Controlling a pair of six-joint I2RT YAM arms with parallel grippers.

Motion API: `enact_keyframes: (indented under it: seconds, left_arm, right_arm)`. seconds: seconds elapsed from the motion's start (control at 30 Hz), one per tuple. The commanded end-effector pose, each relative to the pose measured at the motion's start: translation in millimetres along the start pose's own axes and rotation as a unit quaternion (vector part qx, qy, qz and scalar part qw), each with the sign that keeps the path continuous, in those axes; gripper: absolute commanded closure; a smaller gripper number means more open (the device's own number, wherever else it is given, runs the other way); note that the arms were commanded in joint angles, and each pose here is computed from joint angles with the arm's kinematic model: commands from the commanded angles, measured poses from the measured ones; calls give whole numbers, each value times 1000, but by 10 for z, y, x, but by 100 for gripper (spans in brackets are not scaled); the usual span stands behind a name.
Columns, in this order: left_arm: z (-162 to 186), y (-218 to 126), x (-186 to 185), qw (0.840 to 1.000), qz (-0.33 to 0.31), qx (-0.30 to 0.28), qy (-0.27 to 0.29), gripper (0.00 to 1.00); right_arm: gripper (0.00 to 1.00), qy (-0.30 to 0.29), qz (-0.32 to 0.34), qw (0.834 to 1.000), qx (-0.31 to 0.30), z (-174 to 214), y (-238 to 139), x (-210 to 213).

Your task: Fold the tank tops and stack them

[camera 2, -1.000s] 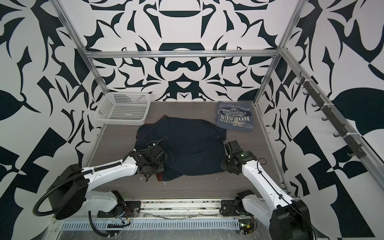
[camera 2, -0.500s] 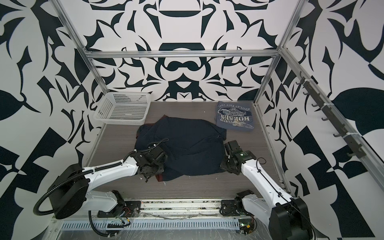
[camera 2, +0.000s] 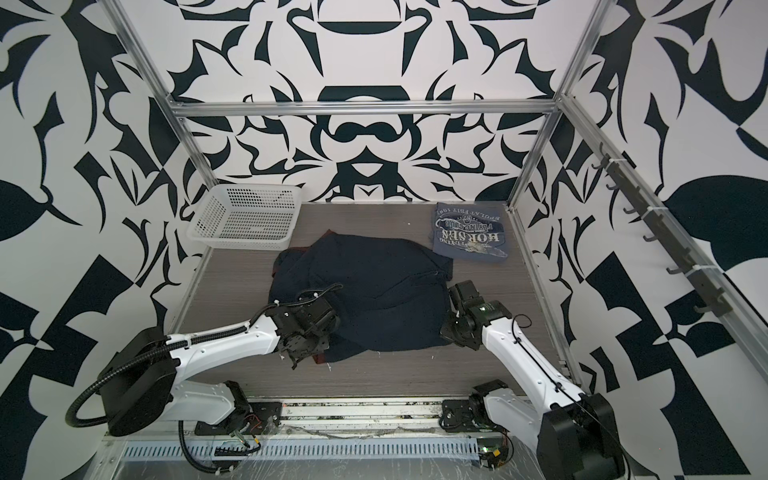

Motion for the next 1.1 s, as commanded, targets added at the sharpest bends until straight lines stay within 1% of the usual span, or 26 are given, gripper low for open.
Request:
enact_keyframes:
  seconds: [0.0,0.1,0.2,0.3,0.33,0.43,0.53,0.6,0.67,0.77,0.83,0.93,1.0,1.03,1.07]
  left_arm:
    - [-66,-37,4,1000,-22,-19,9,78]
    - [-79,-40,-13,999,-21,-21,12,82]
    - [-92,-58,-26,999,-16,-26,15,88]
    - [-133,-134,-16,999,-10,-43,19,97]
    - [-170,-196,-5,998,-9,-57,23,100]
    - [-337,-537,53,992,1,-122,34,100]
    - [-529,-896,143,977,18,-208,45,100]
    - [-624,-1006,179,971,49,-231,35,100]
    - [-726,-998,184,970,81,-229,21,100]
    - [-811,-878,109,971,111,-210,22,100]
    - [-827,-798,24,973,114,-199,36,100]
    - [-814,-651,-54,977,109,-175,54,100]
    - [-759,-538,-88,979,117,-154,61,100]
    - [-733,-485,-114,980,124,-144,67,99]
    - [-706,-452,-128,980,126,-134,72,94]
  right_arm:
    - [100,-8,0,1000,-24,-69,-118,28]
    - [100,-7,0,1000,-24,-68,-122,23]
    - [100,-7,3,1000,-28,-82,-145,22]
    - [100,-14,-3,999,-37,-130,-197,56]
    - [100,-15,-4,999,-39,-156,-227,68]
    - [100,-10,-20,998,-51,-287,-367,90]
    - [100,5,-51,997,-65,-461,-513,78]
    - [100,20,-74,994,-74,-600,-577,90]
    - [100,23,-92,992,-81,-753,-605,167]
    - [100,23,-104,990,-94,-981,-575,270]
    - [100,25,-103,989,-98,-1129,-518,293]
    - [100,43,-85,991,-98,-1324,-401,204]
    - [100,56,-85,990,-93,-1403,-325,147]
    - [100,62,-82,990,-93,-1438,-288,112]
    - [100,68,-78,990,-92,-1464,-263,78]
Point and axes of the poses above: each gripper's point midway between its finger pads, its own y axis out along the fingers, its own x axis along the line the jaws close on, z = x × y, the point moved 5 cm from there along -y, back along the fingers, and after that the axes turned 3 degrees about -y, right-handed, at the moved point
